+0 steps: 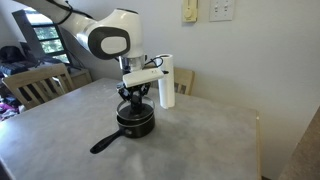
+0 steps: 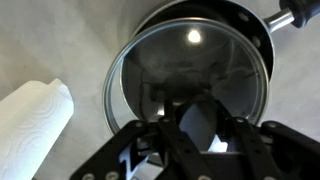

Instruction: Put the glass lid on top of the black pot

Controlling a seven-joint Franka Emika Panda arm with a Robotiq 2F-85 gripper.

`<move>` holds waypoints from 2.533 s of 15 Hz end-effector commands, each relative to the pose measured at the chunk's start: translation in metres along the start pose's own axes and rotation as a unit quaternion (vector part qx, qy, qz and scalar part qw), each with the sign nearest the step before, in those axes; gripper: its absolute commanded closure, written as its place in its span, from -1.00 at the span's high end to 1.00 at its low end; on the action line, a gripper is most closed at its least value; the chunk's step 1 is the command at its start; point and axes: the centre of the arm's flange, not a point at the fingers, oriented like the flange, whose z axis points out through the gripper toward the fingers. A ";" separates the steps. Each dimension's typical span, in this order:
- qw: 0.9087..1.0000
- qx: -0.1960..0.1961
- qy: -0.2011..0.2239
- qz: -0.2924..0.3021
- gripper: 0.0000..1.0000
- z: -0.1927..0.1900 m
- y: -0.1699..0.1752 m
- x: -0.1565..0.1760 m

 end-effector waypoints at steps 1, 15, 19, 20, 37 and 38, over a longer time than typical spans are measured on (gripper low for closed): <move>1.000 0.010 -0.010 -0.017 -0.70 -0.005 0.004 -0.009; 0.999 0.026 -0.019 -0.025 -0.70 -0.012 -0.032 -0.035; 0.998 0.022 -0.036 -0.043 -0.70 -0.009 -0.040 -0.039; 0.998 0.020 -0.041 -0.047 -0.70 -0.011 -0.041 -0.040; 0.998 -0.003 -0.044 -0.045 -0.70 -0.015 -0.011 -0.040; 0.998 -0.004 -0.045 -0.044 -0.70 -0.015 -0.010 -0.041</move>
